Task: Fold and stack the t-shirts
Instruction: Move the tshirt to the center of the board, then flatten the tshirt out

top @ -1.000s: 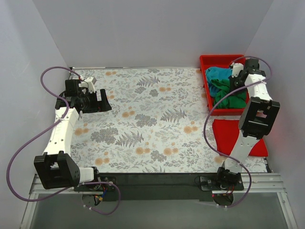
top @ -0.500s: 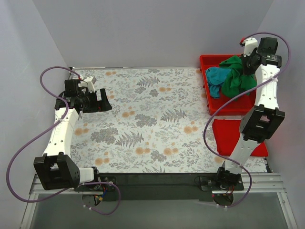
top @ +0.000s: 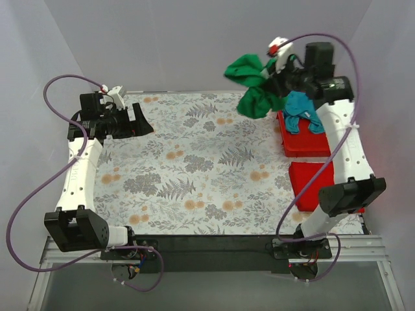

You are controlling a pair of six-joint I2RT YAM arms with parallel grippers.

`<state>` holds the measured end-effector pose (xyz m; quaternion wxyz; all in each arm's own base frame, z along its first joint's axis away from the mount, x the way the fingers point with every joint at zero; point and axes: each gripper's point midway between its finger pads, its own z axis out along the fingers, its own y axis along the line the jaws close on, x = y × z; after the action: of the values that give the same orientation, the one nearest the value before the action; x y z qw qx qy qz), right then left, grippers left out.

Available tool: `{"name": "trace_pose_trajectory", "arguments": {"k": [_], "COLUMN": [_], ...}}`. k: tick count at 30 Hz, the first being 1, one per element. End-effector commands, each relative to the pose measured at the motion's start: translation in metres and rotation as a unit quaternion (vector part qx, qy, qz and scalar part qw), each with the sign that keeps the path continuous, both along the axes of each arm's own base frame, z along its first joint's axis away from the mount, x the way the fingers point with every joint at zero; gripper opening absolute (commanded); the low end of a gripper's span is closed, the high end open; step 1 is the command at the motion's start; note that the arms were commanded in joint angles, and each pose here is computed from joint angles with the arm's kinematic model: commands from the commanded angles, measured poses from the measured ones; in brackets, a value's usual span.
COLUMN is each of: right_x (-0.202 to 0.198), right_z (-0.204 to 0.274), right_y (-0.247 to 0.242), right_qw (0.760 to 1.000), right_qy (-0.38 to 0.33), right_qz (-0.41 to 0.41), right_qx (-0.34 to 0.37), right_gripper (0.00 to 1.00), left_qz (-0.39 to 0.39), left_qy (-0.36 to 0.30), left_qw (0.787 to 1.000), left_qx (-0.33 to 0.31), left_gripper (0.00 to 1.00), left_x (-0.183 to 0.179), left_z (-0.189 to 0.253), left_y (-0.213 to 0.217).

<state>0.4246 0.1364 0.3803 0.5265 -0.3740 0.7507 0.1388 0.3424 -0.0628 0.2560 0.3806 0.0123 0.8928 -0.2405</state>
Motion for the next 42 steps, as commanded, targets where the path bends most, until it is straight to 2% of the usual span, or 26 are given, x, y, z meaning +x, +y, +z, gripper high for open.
{"name": "trace_pose_trajectory", "arguments": {"k": [1, 2, 3, 4, 10, 14, 16, 20, 24, 29, 38, 42], "right_x": [-0.038, -0.044, -0.053, -0.065, -0.096, -0.109, -0.104, -0.091, -0.079, -0.071, -0.054, -0.058], "right_z": [-0.071, -0.088, -0.105, -0.126, -0.184, -0.233, -0.242, -0.259, -0.27, -0.29, -0.304, -0.304], "right_y": [0.075, 0.084, 0.097, 0.101, 0.1, 0.095, 0.096, 0.115, 0.134, 0.149, 0.167, 0.178], "right_qw": [0.992, 0.989, 0.985, 0.979, 0.96, 0.944, 0.945, 0.941, 0.934, 0.919, 0.909, 0.895], "right_qy": [0.064, 0.078, 0.099, 0.132, 0.228, 0.296, 0.298, 0.319, 0.34, 0.378, 0.397, 0.418], "right_qz": [0.094, 0.101, 0.116, 0.132, 0.146, 0.128, 0.116, 0.107, 0.108, 0.109, 0.12, 0.144], "right_qx": [-0.053, -0.071, -0.08, -0.077, -0.07, -0.073, -0.07, -0.035, -0.006, 0.016, 0.041, 0.067], "right_gripper": [0.51, 0.78, 0.98, 0.98, 0.98, 0.92, 0.9, 0.85, 0.83, 0.83, 0.8, 0.66], "left_qz": [-0.009, -0.011, -0.016, -0.017, -0.051, -0.082, -0.088, -0.091, -0.108, -0.128, -0.139, -0.139], "left_qy": [-0.002, -0.002, -0.003, 0.001, 0.003, 0.037, 0.055, 0.079, 0.098, 0.134, 0.15, 0.164], "left_qw": [1.0, 1.0, 1.0, 1.0, 0.998, 0.995, 0.994, 0.992, 0.989, 0.982, 0.978, 0.976], "left_qx": [-0.019, -0.018, -0.013, -0.009, 0.035, 0.04, 0.038, 0.029, 0.029, 0.042, 0.047, 0.036], "left_gripper": [0.89, 0.89, 0.89, 0.89, 0.89, 0.89, 0.88, 0.74, 0.67, 0.66, 0.66, 0.6], "left_x": [-0.002, -0.002, -0.001, -0.003, -0.015, -0.026, -0.025, -0.019, -0.011, -0.007, 0.003, 0.005], "left_z": [0.015, 0.014, 0.013, 0.009, -0.024, -0.062, -0.076, -0.101, -0.123, -0.161, -0.192, -0.2], "left_y": [-0.005, -0.006, -0.005, -0.004, 0.001, -0.001, -0.002, -0.005, -0.015, -0.029, -0.046, -0.05]}}
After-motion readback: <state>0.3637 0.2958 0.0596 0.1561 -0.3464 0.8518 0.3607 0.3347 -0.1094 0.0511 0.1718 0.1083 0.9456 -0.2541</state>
